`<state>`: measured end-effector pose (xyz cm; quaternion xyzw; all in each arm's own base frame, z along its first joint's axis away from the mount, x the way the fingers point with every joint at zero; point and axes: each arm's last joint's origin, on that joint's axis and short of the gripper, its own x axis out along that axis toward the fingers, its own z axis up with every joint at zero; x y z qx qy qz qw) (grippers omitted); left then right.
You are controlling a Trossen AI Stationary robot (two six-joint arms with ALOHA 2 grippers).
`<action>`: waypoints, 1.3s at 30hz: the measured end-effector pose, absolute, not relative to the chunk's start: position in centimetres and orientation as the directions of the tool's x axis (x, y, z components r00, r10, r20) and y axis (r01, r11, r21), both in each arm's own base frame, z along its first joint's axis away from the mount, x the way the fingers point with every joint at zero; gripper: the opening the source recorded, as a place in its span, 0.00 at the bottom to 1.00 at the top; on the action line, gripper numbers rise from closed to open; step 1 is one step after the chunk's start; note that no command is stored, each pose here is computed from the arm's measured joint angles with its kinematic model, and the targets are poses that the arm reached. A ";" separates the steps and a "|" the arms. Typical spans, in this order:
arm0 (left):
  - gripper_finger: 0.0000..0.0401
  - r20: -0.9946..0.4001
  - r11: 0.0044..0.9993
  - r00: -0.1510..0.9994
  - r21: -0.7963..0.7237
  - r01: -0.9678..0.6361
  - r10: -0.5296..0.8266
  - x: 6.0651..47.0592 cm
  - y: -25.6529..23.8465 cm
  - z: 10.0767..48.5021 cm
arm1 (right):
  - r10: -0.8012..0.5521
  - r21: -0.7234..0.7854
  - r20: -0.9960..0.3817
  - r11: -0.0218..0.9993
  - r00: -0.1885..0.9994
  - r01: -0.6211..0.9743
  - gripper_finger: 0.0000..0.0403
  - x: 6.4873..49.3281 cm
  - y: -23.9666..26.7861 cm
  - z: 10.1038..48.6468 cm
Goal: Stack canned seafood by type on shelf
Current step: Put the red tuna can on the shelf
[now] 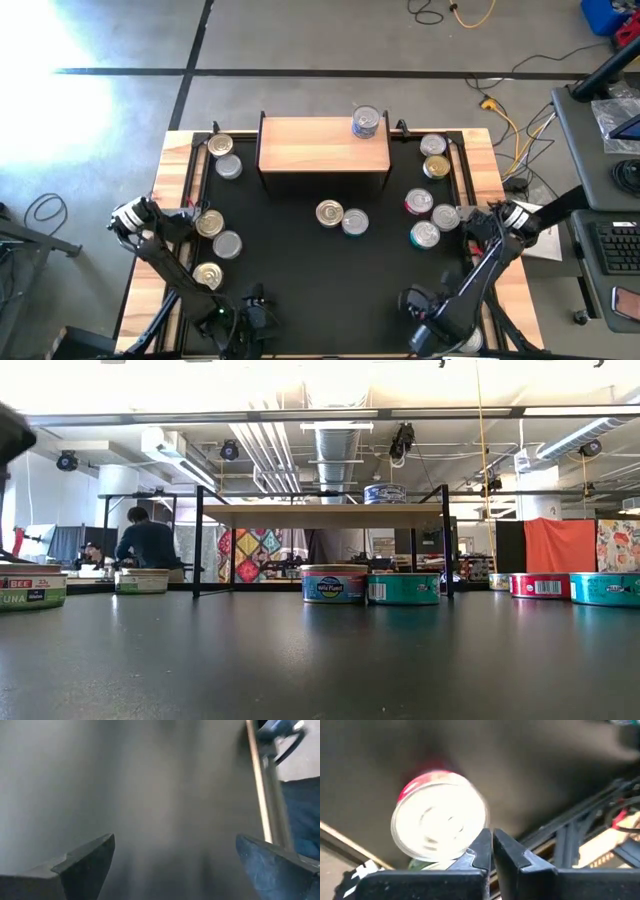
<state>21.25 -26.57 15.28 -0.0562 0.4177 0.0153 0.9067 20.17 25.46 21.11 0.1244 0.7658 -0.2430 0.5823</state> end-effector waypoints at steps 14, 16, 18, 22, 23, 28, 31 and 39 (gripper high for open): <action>0.99 -0.717 0.999 0.696 0.032 -0.033 0.046 22.8 -27.4 14.9 | 0.052 -0.178 -0.897 0.865 -0.438 0.469 0.02 19.6 25.9 15.4; 0.99 -0.706 0.997 0.704 0.066 -0.039 0.074 23.0 -27.4 15.5 | 0.049 -0.177 -0.902 0.864 -0.428 0.471 0.02 19.9 25.6 15.1; 0.99 -0.699 0.995 0.708 0.091 -0.042 0.094 23.3 -27.4 16.0 | 0.036 -0.177 -0.914 0.862 -0.405 0.475 0.02 20.2 25.4 15.1; 0.99 -0.676 0.989 0.725 0.142 -0.041 0.128 23.9 -27.1 16.5 | -0.009 -0.109 -0.976 0.883 -0.217 0.456 0.02 22.4 25.5 16.4; 0.99 -0.672 0.988 0.729 0.148 -0.045 0.134 24.1 -27.0 16.5 | -0.018 -0.088 -0.987 0.890 -0.160 0.447 0.02 23.1 25.5 16.7; 0.99 -0.648 0.989 0.751 0.142 -0.042 0.125 25.1 -26.4 16.4 | -0.049 -0.010 -0.994 0.931 0.099 0.364 0.02 26.6 25.1 18.0; 0.99 -0.602 0.993 0.794 0.117 -0.018 0.086 26.0 -26.5 16.4 | -0.024 0.037 -0.975 0.962 0.219 0.270 0.02 28.6 24.7 18.8; 0.99 -0.543 0.996 0.839 0.090 0.014 0.037 26.3 -26.7 16.2 | -0.084 -0.054 -0.993 0.948 0.084 0.312 0.02 25.6 26.1 22.1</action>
